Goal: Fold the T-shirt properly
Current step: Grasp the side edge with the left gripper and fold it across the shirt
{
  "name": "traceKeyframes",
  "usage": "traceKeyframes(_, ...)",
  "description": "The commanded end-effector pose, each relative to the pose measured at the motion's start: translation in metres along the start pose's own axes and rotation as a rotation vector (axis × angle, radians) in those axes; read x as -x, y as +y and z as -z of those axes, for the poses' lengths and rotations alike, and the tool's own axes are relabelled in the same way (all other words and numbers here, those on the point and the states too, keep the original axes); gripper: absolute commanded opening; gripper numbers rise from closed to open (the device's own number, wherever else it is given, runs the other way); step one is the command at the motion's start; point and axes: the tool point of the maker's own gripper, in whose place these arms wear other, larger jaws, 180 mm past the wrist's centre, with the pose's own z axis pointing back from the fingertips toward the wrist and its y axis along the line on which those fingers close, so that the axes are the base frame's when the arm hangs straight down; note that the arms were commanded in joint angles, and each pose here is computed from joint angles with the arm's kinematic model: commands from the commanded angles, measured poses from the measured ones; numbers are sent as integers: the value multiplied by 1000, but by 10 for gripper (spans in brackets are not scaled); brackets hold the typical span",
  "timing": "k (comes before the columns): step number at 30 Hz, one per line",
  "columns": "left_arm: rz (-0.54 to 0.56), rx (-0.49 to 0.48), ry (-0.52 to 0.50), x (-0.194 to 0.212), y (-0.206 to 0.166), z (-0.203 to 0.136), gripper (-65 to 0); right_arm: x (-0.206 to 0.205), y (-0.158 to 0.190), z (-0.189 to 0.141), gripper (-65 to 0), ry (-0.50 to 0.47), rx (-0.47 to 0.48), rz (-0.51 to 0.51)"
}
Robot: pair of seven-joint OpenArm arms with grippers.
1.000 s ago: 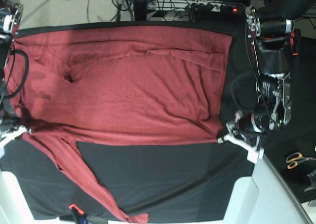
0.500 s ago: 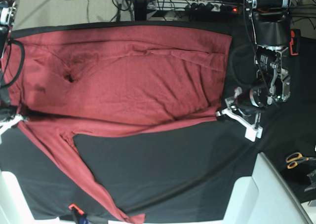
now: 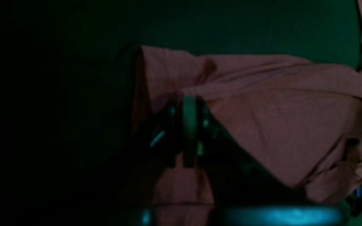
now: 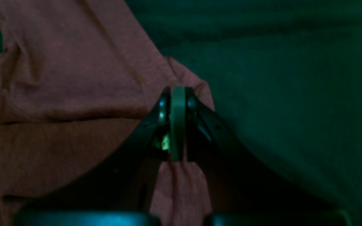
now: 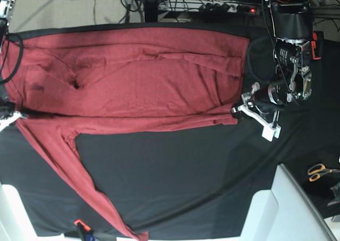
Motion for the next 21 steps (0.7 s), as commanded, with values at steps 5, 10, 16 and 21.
traceKeyframes(5, 28, 13, -60, -20, -4, -10, -650, -25, -9, -12, -650, -77, 17, -29)
traceKeyframes(10, 36, 16, -60, -20, -6, -10, -650, -27, -18, -27, -650, -105, 42, -23)
traceKeyframes(16, 39, 15, -46, -10, -6, -11, -650, -18, -32, -33, -650, -67, 65, 8)
traceKeyframes(21, 60, 18, -61, -7, -10, -20, -650, -3, -33, -32, -650, -35, 67, 6)
